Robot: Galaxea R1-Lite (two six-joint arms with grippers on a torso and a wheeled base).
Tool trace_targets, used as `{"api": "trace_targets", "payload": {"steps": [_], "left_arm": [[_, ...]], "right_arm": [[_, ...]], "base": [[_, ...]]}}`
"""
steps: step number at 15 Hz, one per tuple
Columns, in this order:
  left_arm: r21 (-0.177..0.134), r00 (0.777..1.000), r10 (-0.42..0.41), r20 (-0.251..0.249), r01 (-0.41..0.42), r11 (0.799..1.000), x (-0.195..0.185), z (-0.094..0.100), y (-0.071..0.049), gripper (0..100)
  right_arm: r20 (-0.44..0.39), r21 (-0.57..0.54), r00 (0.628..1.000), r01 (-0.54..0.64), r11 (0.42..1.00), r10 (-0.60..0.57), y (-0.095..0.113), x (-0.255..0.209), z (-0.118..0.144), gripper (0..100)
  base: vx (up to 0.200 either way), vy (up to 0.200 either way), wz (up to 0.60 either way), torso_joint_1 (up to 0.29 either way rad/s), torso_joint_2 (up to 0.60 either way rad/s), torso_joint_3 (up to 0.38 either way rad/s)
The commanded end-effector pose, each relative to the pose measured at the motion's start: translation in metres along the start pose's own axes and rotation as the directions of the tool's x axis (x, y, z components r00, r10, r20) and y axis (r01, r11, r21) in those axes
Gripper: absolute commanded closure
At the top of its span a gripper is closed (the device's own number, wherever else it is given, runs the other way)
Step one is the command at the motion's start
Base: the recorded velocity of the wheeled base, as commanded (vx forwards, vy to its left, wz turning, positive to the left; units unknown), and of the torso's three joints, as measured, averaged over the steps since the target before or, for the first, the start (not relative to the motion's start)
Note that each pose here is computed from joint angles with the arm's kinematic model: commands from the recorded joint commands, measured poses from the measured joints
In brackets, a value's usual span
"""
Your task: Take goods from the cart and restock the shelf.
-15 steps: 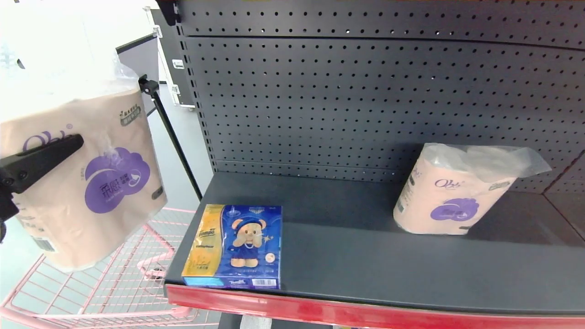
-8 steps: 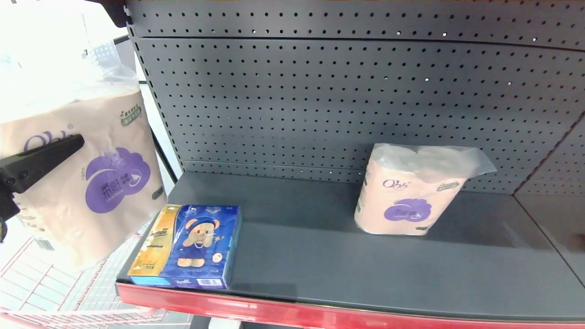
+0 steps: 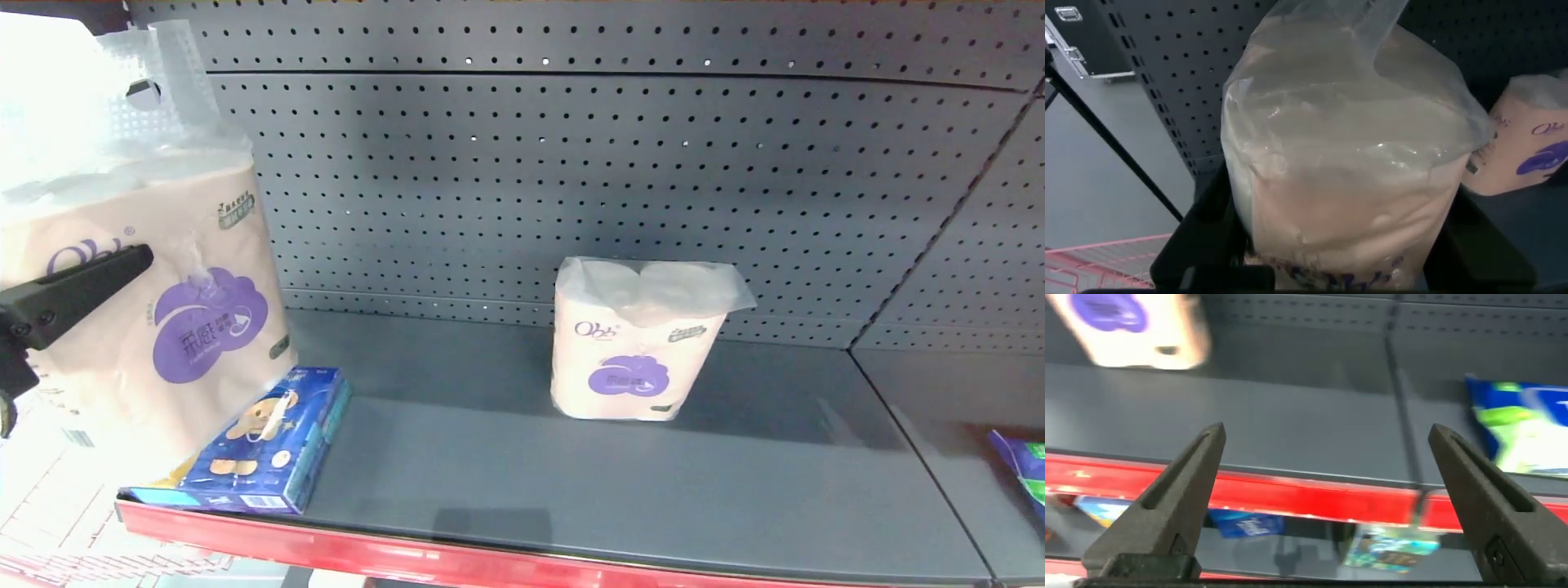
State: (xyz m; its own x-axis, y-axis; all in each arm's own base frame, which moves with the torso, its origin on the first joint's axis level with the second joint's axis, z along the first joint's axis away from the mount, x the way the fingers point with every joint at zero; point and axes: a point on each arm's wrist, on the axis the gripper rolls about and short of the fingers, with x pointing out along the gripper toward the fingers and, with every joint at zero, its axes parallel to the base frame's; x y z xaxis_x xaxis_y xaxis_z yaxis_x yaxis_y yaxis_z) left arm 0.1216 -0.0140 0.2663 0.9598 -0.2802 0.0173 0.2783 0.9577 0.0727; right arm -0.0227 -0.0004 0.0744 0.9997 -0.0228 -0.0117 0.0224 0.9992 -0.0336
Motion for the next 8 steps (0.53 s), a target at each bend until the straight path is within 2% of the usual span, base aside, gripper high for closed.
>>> {"api": "trace_targets", "payload": {"steps": [1,5,8], "left_arm": [[0.002,1.000,0.000,0.001,0.000,1.000,0.000,0.000,0.000,100],[0.002,1.000,-0.012,0.003,0.012,1.000,-0.001,0.000,-0.001,100],[-0.001,0.995,-0.096,0.003,0.096,0.995,0.003,0.000,-0.011,100]], "right_arm": [[-0.001,0.000,1.000,-0.001,1.000,0.001,0.000,0.000,0.000,0],[-0.008,-0.002,1.000,-0.005,1.000,0.005,0.000,0.000,0.000,0],[-0.005,-0.002,1.000,-0.005,1.000,0.005,0.000,0.000,0.000,0]], "base": [[0.000,-0.200,0.00,0.002,0.01,0.007],[0.000,0.000,0.00,0.000,0.00,0.000],[0.000,0.000,0.00,0.000,0.00,0.000]]}}
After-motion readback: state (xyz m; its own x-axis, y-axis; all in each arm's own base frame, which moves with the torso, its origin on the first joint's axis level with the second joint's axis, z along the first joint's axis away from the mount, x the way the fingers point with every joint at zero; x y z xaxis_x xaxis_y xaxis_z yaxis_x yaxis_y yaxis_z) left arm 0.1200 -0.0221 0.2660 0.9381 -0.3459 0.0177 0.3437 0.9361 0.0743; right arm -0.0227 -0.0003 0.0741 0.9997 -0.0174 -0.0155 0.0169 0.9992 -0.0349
